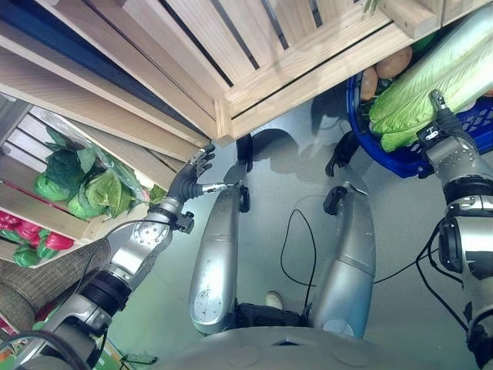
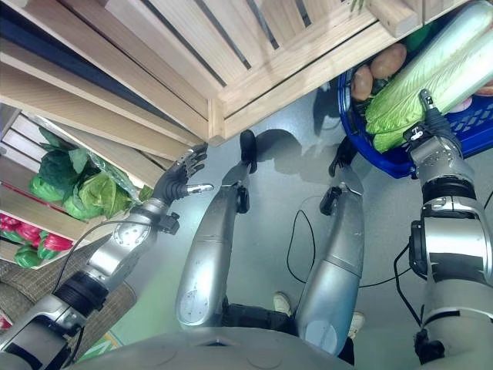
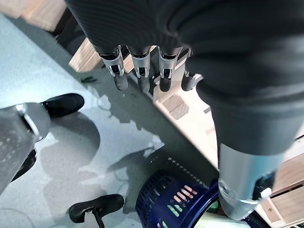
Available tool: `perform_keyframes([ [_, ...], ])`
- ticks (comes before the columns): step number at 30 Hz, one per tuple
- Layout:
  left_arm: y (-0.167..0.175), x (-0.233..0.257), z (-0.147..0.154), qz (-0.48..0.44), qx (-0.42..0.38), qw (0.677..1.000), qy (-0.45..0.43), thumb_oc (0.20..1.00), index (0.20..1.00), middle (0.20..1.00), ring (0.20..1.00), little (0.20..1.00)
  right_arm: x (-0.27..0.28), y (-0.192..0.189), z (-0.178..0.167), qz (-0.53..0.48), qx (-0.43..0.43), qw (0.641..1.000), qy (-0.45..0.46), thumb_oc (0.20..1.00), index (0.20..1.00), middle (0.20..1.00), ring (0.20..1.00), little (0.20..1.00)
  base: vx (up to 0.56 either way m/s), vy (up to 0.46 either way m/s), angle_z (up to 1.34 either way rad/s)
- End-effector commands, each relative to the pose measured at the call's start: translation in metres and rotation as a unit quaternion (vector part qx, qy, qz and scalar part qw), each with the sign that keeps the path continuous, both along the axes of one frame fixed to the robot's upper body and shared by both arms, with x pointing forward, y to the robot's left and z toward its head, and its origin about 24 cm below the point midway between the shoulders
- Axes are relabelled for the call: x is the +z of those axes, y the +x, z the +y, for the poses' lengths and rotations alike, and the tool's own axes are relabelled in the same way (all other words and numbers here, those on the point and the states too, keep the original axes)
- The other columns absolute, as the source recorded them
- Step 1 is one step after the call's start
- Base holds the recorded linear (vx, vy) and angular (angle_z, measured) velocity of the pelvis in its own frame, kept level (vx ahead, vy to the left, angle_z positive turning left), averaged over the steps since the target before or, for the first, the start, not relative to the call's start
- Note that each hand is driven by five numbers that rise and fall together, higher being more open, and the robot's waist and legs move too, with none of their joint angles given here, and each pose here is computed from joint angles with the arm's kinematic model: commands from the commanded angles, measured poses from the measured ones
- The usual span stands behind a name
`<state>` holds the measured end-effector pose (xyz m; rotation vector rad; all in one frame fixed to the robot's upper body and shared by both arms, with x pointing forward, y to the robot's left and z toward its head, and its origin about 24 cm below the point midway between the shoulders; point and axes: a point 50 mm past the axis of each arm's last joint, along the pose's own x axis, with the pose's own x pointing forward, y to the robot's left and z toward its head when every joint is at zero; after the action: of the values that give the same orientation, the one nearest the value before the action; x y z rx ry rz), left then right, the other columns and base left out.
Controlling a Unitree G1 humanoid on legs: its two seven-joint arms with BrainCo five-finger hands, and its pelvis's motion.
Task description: Pick up fruits and vegetables into the basket
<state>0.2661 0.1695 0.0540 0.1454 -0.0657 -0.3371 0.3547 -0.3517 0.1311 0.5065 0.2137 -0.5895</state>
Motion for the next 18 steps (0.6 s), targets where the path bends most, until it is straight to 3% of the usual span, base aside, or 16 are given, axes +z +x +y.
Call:
perform_keyframes([
  [1, -0.012, 0.002, -0.02, -0.015, -0.033, 0.999, -0.025, 1.0, 1.0, 1.0, 1.0, 1.0, -0.007, -0.023, -0.029, 0.029, -0.004, 1.0, -0.01, 0.2, 0.2, 0.2, 0.2, 0.2, 0.0, -0.029, 0.04],
  [2, -0.012, 0.001, -0.02, -0.013, -0.034, 0.999, -0.023, 1.0, 1.0, 1.0, 1.0, 1.0, -0.011, -0.024, -0.029, 0.041, -0.001, 0.999, -0.002, 0.2, 0.2, 0.2, 0.2, 0.2, 0.0, 0.0, 0.0],
  [3, -0.012, 0.001, -0.021, -0.012, -0.035, 0.999, -0.025, 1.0, 1.0, 1.0, 1.0, 1.0, -0.014, -0.025, -0.029, 0.047, -0.005, 0.999, 0.0, 0.517, 0.517, 0.517, 0.517, 0.517, 0.0, 0.0, 0.0],
  [4, -0.012, 0.001, -0.021, -0.011, -0.038, 0.999, -0.027, 1.0, 1.0, 1.0, 1.0, 1.0, -0.016, -0.027, -0.03, 0.05, -0.018, 0.999, 0.001, 1.0, 1.0, 1.0, 1.0, 1.0, 0.0, 0.0, 0.0],
  [10, -0.015, -0.002, -0.022, -0.002, -0.046, 0.999, -0.03, 1.0, 1.0, 1.0, 1.0, 1.0, -0.008, -0.032, -0.042, 0.031, -0.119, 0.99, -0.064, 1.0, 1.0, 1.0, 1.0, 1.0, -0.01, 0.034, 0.0],
  [15, -0.022, -0.01, -0.018, 0.002, -0.033, 0.999, -0.043, 1.0, 1.0, 1.0, 1.0, 1.0, 0.006, -0.044, -0.05, 0.001, -0.254, 0.953, -0.165, 1.0, 1.0, 1.0, 1.0, 1.0, -0.04, 0.114, -0.02],
  [18, -0.026, -0.016, -0.013, 0.01, -0.021, 0.998, -0.052, 1.0, 1.0, 1.0, 1.0, 1.0, 0.003, -0.052, -0.047, -0.017, -0.294, 0.937, -0.188, 1.0, 1.0, 1.0, 1.0, 1.0, -0.03, 0.149, -0.1],
])
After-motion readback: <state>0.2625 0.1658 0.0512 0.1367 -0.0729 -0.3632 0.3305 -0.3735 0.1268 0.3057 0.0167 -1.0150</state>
